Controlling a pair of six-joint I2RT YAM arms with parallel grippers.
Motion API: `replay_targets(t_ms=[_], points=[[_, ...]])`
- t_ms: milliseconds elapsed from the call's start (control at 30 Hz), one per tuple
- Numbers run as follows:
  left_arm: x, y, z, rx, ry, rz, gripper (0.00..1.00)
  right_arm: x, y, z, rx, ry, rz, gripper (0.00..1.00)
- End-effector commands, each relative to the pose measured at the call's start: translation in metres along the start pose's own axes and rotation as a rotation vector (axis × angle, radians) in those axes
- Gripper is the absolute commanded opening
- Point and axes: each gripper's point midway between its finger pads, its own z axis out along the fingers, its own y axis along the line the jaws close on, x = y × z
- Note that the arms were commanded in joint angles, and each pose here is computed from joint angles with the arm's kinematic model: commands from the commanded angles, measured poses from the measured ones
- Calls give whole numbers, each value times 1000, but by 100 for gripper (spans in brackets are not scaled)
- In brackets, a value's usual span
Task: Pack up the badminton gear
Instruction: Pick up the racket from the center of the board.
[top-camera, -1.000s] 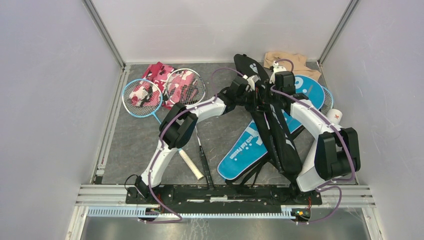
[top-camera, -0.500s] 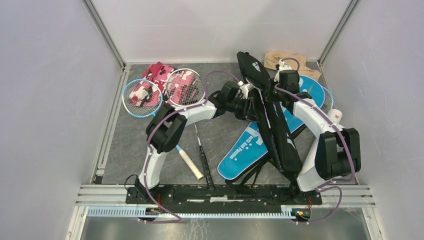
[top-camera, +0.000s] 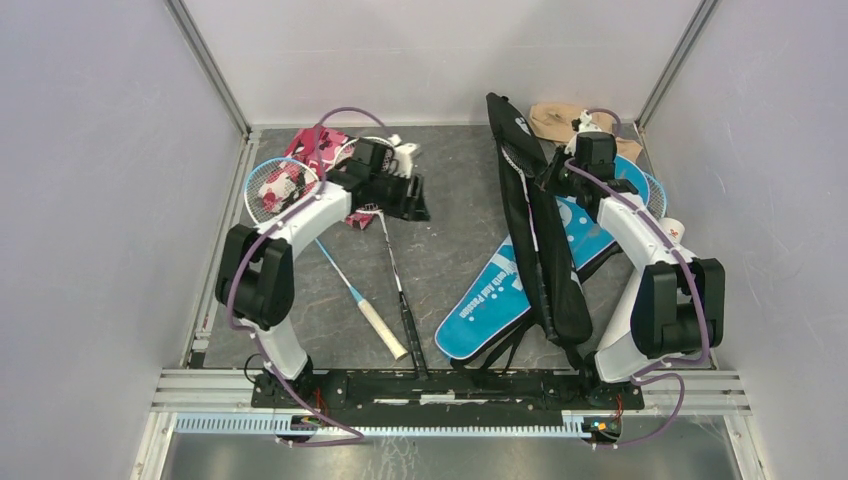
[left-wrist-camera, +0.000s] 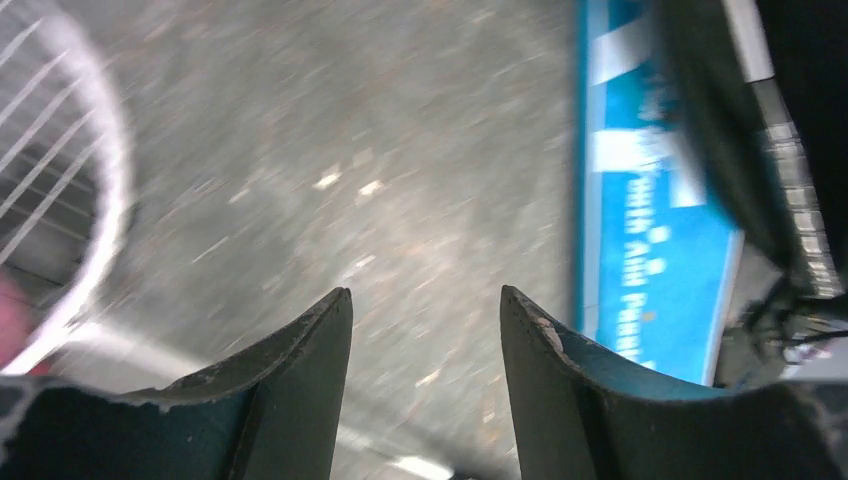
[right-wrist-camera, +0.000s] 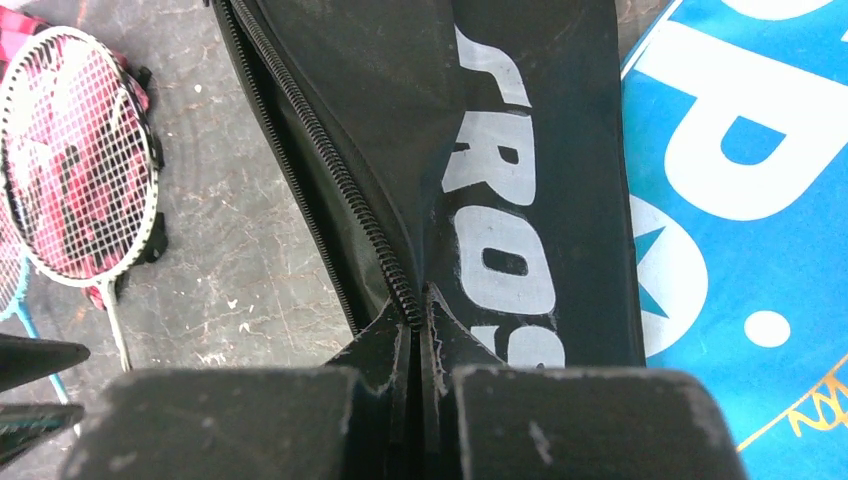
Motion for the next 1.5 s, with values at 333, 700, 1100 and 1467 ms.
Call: replay_targets(t_ms=[333,700,1100,1467], points=[[77,107,-37,-375,154,-35,64,-47,27,0,-123,-115,68,0],[74,119,-7,-247,84,-190,56,-26,17,3,-102,-82,54,0],[69,118,4,-140,-24,-332,20,-21,13,-1,-91,-86,39,0],[24,85,-21,-35,-104,-282,2,-24,10,-2,-75,-96,32,0]])
